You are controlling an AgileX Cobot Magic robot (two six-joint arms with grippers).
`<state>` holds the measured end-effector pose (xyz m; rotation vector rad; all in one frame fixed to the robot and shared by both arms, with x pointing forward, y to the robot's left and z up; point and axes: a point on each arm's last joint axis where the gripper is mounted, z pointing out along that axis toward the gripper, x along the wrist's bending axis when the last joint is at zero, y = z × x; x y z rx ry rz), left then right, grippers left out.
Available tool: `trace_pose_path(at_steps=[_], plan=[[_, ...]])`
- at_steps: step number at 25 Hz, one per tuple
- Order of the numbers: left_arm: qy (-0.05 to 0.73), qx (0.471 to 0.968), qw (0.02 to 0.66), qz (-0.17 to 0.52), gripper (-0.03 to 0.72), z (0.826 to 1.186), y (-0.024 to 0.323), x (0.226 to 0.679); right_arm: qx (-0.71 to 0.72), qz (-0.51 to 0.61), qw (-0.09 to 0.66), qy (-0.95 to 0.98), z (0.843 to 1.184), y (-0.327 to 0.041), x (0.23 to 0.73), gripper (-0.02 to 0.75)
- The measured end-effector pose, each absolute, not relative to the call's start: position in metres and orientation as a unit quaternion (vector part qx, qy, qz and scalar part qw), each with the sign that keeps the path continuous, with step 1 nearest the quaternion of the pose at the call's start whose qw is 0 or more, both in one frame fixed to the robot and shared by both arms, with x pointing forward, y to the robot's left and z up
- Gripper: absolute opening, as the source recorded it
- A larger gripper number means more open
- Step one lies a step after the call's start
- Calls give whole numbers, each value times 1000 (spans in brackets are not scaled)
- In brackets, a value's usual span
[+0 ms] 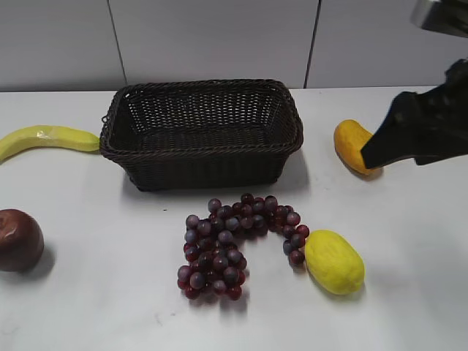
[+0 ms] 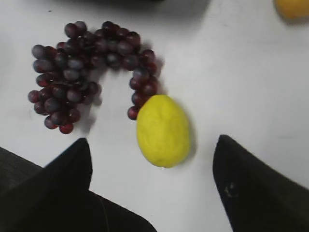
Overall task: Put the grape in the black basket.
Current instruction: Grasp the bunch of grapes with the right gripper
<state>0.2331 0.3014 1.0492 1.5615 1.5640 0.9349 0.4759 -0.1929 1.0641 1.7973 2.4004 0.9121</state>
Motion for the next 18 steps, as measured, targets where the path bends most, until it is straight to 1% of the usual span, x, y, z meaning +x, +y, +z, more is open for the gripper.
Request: trace_pose_path(at_steps=[6, 12, 18], plan=[[607, 606, 362, 363, 489, 1049, 301, 233, 517, 278, -29, 809, 1056, -132, 475, 591], [607, 606, 362, 363, 489, 1049, 301, 233, 464, 234, -20, 854, 1041, -72, 476, 590], [607, 606, 362, 363, 489, 1049, 301, 233, 443, 183, -32, 877, 1021, -26, 475, 590]])
